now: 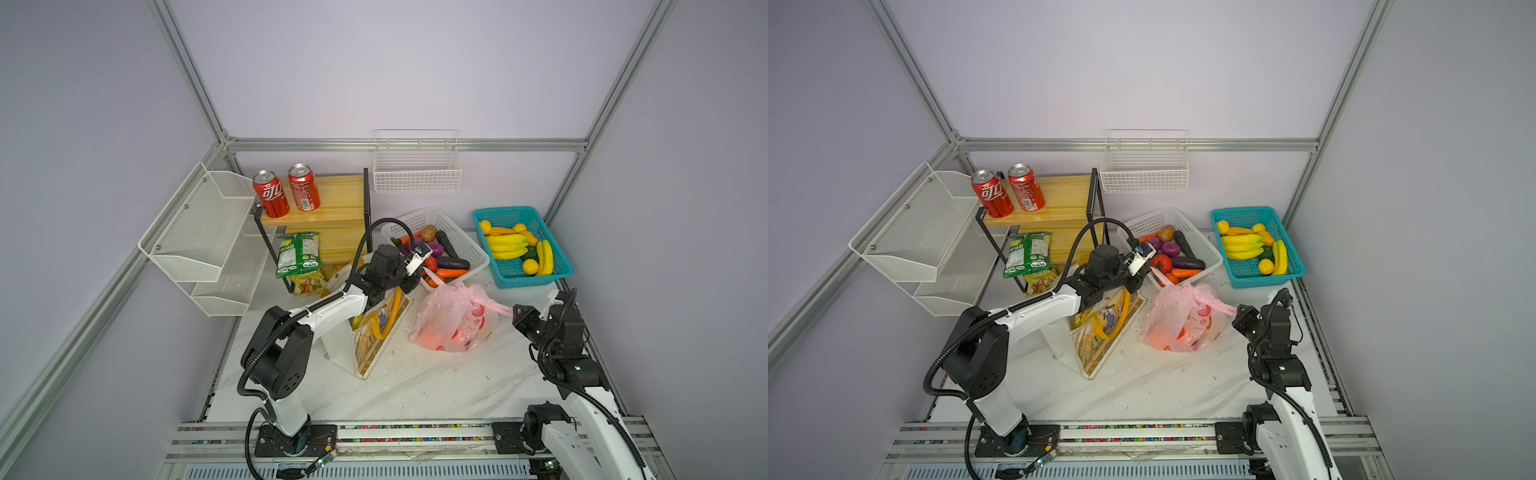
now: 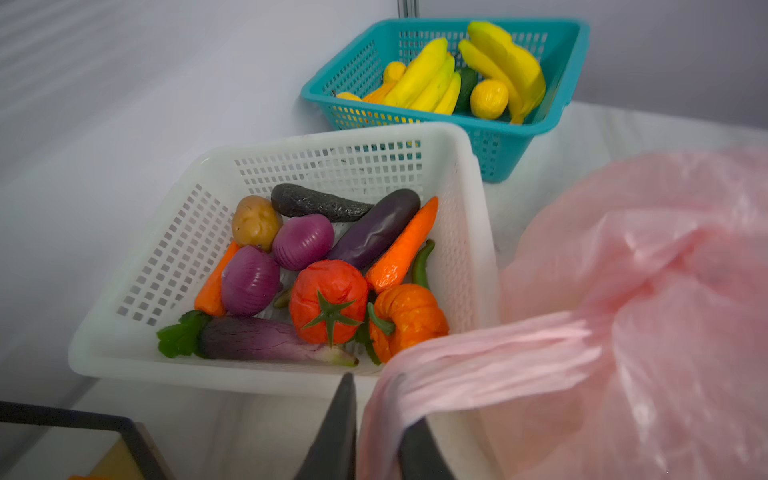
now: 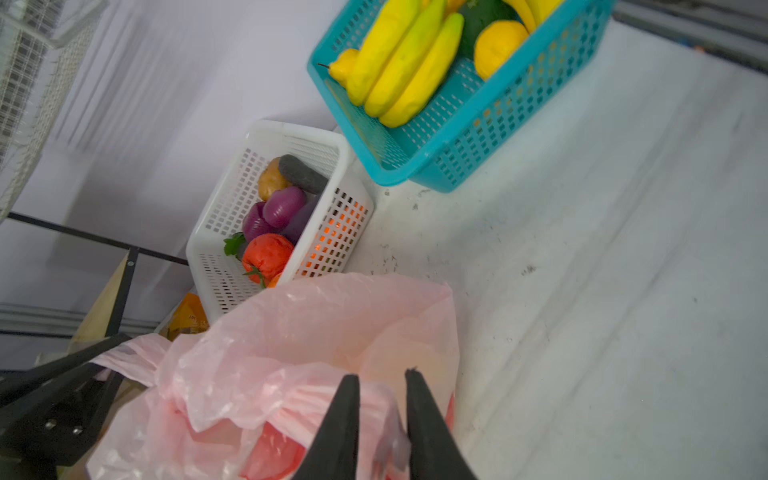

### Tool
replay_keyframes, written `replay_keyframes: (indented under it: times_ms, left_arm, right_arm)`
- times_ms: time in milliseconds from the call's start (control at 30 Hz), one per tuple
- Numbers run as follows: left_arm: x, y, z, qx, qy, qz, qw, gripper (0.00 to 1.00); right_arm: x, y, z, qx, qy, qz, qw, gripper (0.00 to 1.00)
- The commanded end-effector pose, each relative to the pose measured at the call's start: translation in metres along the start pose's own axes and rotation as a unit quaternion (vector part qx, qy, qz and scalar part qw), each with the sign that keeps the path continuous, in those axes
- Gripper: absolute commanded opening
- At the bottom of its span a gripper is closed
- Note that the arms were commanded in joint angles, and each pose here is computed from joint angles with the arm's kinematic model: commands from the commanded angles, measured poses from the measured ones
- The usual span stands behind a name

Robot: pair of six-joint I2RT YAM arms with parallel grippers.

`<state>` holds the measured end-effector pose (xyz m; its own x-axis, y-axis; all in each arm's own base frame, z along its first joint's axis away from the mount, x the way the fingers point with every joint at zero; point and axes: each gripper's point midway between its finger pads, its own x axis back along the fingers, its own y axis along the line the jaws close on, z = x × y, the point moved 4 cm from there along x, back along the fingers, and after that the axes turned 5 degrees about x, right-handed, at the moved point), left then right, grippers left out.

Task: Place the mixed food into the grocery bags and tie them

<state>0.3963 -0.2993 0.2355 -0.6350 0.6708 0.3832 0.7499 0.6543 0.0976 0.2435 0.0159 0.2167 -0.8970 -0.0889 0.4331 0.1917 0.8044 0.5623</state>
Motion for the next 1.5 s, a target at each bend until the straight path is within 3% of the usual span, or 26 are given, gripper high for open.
replay_keyframes:
  times_ms: [0, 167, 233, 433, 500, 667, 800, 1033, 1267, 1467]
  left_arm:
    - [0.026, -0.009, -0.04, 0.053, -0.076, 0.051, 0.994, 0.3]
    - [0.046, -0.019, -0.059, 0.079, -0.114, 0.087, 0.987, 0.48]
    - [0.057, -0.023, -0.068, 0.088, -0.132, 0.1, 0.982, 0.53]
    - [0.091, -0.038, -0.089, 0.134, -0.159, 0.131, 0.969, 0.67]
    - [0.093, -0.055, -0.088, 0.134, -0.148, 0.136, 0.97, 0.72]
    - [0.074, -0.106, -0.074, 0.067, -0.076, 0.115, 0.988, 0.85]
    - [0.051, -0.13, -0.064, -0.007, -0.028, 0.109, 0.994, 1.0]
    - [0.012, -0.139, -0.053, -0.099, 0.041, 0.106, 0.989, 1.0]
    - [-0.016, -0.143, -0.047, -0.131, 0.064, 0.119, 0.982, 1.0]
    - [-0.03, -0.149, -0.054, -0.142, 0.05, 0.138, 0.979, 1.0]
  right_arm:
    - [0.015, 0.034, -0.029, 0.065, -0.04, -0.071, 0.995, 0.33]
    - [0.034, 0.055, -0.052, 0.113, -0.077, -0.097, 0.986, 0.44]
    - [0.04, 0.064, -0.06, 0.137, -0.089, -0.111, 0.98, 0.54]
    - [0.03, 0.082, -0.064, 0.172, -0.062, -0.143, 0.973, 0.72]
    - [0.018, 0.08, -0.067, 0.173, -0.051, -0.126, 0.976, 0.79]
    - [-0.01, 0.075, -0.094, 0.151, -0.078, -0.061, 0.984, 0.96]
    - [-0.034, 0.081, -0.117, 0.137, -0.105, -0.052, 0.984, 0.97]
    - [-0.061, 0.074, -0.131, 0.142, -0.102, -0.022, 0.984, 0.97]
    - [-0.059, 0.066, -0.12, 0.147, -0.097, -0.02, 0.984, 0.97]
    - [-0.055, 0.056, -0.114, 0.15, -0.097, -0.001, 0.984, 0.97]
